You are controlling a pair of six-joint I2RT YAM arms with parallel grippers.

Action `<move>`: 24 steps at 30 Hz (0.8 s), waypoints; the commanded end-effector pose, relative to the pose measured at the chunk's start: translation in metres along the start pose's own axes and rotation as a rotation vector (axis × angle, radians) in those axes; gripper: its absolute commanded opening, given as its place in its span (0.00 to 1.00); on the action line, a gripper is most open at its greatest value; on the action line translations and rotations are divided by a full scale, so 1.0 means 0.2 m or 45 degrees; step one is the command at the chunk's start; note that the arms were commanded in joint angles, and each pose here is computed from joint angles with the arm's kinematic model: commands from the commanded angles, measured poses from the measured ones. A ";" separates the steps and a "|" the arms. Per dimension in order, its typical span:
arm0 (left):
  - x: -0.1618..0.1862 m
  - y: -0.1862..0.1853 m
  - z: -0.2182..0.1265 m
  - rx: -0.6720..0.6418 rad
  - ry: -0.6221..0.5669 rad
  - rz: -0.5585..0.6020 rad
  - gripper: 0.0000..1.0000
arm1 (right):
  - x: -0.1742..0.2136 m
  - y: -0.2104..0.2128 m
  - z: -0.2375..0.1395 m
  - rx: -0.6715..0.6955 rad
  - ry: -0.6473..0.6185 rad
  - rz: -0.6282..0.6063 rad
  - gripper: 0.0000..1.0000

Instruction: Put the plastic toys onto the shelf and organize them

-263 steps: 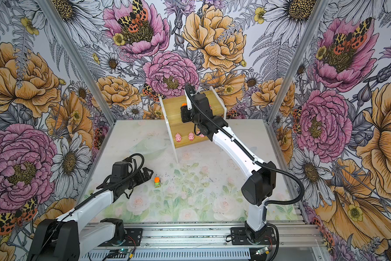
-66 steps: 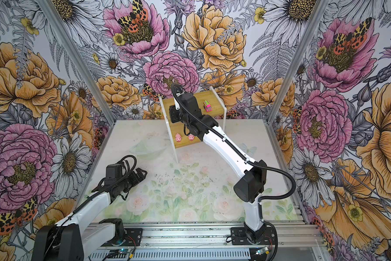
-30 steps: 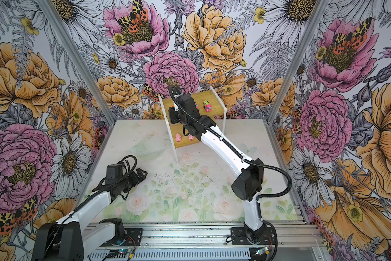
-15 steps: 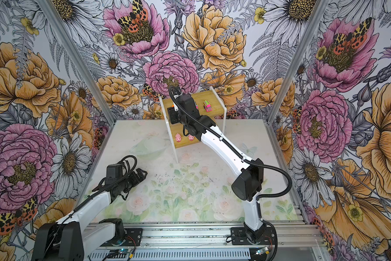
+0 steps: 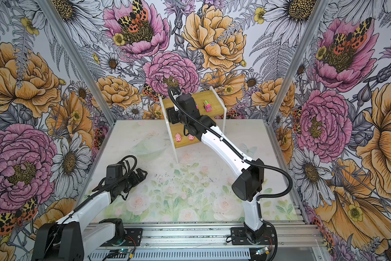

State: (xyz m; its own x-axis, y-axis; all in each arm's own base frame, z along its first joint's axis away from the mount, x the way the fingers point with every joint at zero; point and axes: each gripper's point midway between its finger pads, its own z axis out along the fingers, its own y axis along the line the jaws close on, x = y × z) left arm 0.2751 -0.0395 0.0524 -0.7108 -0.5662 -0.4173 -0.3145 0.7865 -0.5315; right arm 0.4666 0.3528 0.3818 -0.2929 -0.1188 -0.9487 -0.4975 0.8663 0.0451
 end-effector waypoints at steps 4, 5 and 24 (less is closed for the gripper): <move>-0.03 -0.05 -0.01 0.052 -0.025 0.032 0.99 | -0.24 -0.03 -0.21 0.012 -0.140 -0.015 0.71; -0.03 -0.05 -0.01 0.051 -0.026 0.031 0.99 | -0.25 -0.02 -0.22 0.003 -0.144 -0.019 0.71; -0.13 -0.18 -0.10 0.131 -0.183 0.127 0.99 | -0.02 -0.65 -0.79 0.256 -0.132 -0.109 0.73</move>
State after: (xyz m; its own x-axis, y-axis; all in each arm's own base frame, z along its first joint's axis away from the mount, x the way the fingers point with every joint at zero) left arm 0.2798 -0.0451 0.0712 -0.6883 -0.5477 -0.4757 -0.2541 0.7962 -0.5490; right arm 0.3965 0.2138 0.4547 -0.1270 -0.1458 -0.9811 -0.4358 0.8968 -0.0769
